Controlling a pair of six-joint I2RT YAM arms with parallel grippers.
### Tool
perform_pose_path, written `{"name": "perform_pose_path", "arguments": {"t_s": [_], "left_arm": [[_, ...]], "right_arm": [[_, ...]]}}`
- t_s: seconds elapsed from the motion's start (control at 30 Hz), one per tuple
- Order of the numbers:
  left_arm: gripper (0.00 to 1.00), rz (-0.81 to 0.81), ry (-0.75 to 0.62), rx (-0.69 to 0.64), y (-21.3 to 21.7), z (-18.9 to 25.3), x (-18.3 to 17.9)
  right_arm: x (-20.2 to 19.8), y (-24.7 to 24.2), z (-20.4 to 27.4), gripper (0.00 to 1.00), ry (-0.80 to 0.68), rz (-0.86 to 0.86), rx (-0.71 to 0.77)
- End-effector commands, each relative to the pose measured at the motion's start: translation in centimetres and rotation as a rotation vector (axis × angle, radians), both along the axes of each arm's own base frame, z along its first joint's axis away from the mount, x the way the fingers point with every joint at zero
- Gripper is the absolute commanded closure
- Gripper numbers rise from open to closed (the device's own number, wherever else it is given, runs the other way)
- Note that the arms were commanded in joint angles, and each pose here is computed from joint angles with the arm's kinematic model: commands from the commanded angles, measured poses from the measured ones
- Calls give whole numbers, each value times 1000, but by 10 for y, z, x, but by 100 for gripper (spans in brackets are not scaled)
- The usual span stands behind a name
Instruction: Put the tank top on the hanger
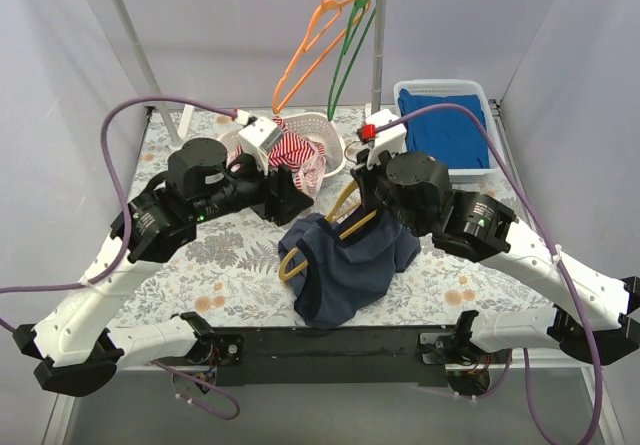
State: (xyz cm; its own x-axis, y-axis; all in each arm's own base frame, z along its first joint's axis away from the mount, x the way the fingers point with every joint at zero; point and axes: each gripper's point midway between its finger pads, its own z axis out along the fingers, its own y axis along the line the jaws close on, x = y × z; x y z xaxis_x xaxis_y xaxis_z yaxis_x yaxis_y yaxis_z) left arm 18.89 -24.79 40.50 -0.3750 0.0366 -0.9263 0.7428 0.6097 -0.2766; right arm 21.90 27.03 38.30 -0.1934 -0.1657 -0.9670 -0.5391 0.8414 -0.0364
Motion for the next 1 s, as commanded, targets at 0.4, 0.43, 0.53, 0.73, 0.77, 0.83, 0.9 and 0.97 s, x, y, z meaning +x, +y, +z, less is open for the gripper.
{"name": "perform_pose_path", "arguments": {"t_s": [0.4, 0.43, 0.53, 0.73, 0.77, 0.83, 0.9, 0.97], "left_arm": [[44, -194, 176, 102, -13, -82, -33], [46, -199, 184, 105, -14, -85, -34], [50, -198, 204, 116, -15, -92, -34], [61, -133, 233, 170, -10, -113, -30], [62, -127, 238, 176, -11, -116, -31], [66, -107, 247, 193, -10, -123, -30], [70, -97, 253, 199, -11, -128, -31], [76, -59, 239, 203, -9, -129, -26]], "right_arm": [[20, 4, 20, 99, 21, 35, 162], [22, 5, 19, 99, 23, 31, 161], [25, 5, 17, 99, 23, 19, 154], [28, 8, 15, 99, 33, 10, 152], [28, 9, 15, 99, 33, 12, 151], [30, 11, 15, 99, 33, 14, 146], [30, 12, 14, 99, 34, 16, 145], [30, 13, 14, 99, 35, 17, 145]]}}
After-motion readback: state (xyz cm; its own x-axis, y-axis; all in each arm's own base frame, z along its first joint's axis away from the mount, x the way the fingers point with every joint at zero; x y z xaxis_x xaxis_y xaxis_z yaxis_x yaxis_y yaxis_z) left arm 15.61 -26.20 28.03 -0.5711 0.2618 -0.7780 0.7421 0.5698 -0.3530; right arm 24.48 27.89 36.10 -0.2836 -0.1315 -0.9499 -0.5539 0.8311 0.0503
